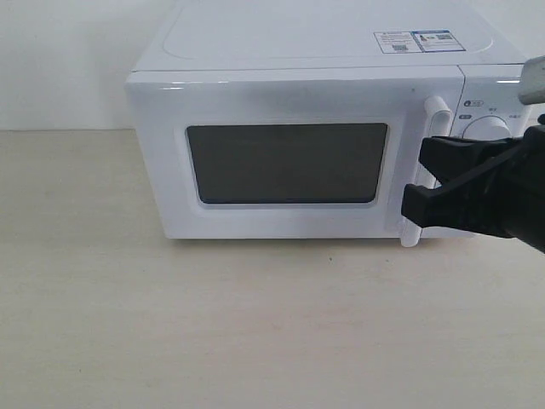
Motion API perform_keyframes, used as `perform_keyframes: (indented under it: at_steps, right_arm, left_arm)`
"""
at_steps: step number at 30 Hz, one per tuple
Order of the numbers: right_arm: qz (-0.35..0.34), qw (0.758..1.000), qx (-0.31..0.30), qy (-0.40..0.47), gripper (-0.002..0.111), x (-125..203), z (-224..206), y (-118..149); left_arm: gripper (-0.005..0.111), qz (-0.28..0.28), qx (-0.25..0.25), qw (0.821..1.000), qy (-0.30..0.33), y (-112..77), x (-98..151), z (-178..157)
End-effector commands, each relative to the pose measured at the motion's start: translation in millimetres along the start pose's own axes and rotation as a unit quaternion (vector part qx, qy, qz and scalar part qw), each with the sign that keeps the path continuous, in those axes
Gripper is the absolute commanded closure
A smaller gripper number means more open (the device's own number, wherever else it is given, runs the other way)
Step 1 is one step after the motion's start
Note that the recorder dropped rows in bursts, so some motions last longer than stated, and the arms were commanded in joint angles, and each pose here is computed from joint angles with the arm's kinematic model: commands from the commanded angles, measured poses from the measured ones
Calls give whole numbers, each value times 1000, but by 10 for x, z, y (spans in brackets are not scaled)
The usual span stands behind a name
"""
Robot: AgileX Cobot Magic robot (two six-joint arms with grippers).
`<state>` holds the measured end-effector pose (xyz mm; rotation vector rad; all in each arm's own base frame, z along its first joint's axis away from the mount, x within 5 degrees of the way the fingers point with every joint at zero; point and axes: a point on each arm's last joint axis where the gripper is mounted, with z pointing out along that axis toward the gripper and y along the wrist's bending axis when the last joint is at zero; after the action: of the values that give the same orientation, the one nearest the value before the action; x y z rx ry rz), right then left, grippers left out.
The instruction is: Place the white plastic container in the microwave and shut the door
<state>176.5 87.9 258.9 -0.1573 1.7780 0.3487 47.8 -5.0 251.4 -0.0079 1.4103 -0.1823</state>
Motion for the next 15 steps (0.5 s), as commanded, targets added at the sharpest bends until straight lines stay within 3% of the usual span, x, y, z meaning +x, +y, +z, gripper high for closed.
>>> perform_keyframes:
  at_steps: [1,7,15]
  right_arm:
    - [0,1000,2,-3,109,-5,-7,-8]
    - [0,1000,2,-3,109,-5,-7,-8]
    - [0,1000,2,-3,109,-5,-7,-8]
  left_arm:
    - [103,-23,-2,1000,-6,33,250,19]
    - [103,-29,-1,999,-14,40,293,20]
    - [103,24,-4,999,27,46,368,19]
